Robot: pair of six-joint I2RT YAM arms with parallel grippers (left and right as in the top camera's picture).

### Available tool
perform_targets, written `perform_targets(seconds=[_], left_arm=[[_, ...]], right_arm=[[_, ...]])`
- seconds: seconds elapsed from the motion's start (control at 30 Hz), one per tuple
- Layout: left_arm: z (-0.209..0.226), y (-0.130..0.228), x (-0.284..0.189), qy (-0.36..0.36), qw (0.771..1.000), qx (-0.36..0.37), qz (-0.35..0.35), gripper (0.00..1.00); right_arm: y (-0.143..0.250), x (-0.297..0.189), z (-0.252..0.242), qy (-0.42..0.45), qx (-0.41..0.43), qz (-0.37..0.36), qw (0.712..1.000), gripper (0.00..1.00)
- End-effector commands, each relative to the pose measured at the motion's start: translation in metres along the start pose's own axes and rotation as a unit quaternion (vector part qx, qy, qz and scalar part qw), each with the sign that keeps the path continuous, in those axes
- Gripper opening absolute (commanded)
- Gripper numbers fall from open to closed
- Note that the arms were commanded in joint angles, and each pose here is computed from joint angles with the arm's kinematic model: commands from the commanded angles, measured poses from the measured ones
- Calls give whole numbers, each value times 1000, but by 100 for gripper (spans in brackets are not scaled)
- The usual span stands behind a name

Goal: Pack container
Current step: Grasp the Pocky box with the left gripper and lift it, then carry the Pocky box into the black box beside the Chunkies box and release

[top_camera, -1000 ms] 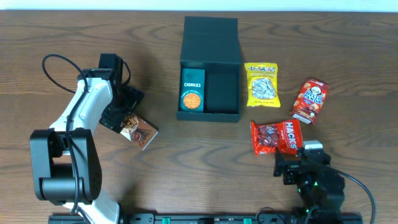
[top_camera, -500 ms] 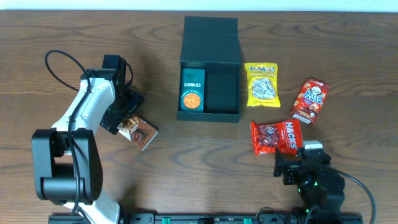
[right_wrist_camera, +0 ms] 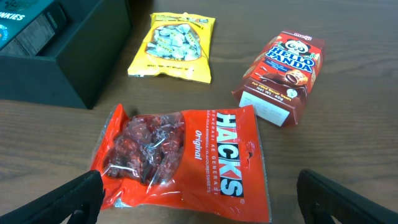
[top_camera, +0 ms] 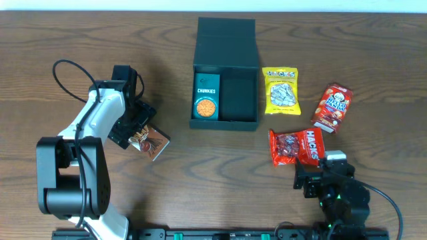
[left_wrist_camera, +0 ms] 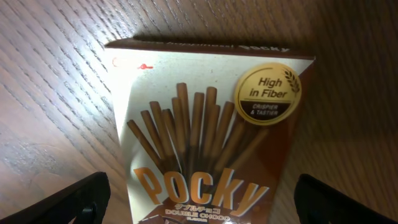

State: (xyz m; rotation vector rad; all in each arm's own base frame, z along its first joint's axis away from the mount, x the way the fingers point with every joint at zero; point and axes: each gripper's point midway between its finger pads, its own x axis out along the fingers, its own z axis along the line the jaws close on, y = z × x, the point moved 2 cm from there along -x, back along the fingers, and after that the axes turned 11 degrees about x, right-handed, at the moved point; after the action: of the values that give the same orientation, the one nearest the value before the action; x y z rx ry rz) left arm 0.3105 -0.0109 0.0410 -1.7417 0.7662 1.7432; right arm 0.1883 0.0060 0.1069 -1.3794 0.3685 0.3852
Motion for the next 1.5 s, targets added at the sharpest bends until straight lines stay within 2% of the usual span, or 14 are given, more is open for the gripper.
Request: perform_targets(seconds=[0.0, 0.13, 0.33, 0.43, 0.53, 0.7, 0.93, 1.17, 1.27, 1.47], left_arm=[[1, 5, 11, -10, 1000, 9, 18, 96], [-4, 11, 24, -3, 999, 8, 47, 96], [-6, 9, 27, 1, 999, 8, 45, 96], [-6, 9, 27, 1, 999, 12, 45, 100], [-5, 9, 27, -1, 999, 12, 45, 89], [-6, 9, 27, 0, 999, 12, 44, 79], [-18, -3, 16, 18, 999, 27, 26, 72], [-42, -25, -13, 47, 997, 62, -9, 70], [-58, -31, -28, 63, 993, 95, -29, 66], [-100, -32, -67, 101, 979, 161, -72, 66]], right_arm=[[3, 1, -3, 9, 6, 1, 1000, 99], [3, 1, -3, 9, 6, 1, 1000, 99], [3, 1, -3, 9, 6, 1, 1000, 99], [3, 1, -3, 9, 6, 1, 1000, 99], [3, 1, -3, 9, 6, 1, 1000, 99], [3, 1, -3, 9, 6, 1, 1000, 99], [3, 1, -3, 9, 6, 1, 1000, 99], [3, 1, -3, 9, 6, 1, 1000, 99], [3, 1, -3, 9, 6, 1, 1000, 99], [3, 1, -3, 9, 6, 1, 1000, 99]])
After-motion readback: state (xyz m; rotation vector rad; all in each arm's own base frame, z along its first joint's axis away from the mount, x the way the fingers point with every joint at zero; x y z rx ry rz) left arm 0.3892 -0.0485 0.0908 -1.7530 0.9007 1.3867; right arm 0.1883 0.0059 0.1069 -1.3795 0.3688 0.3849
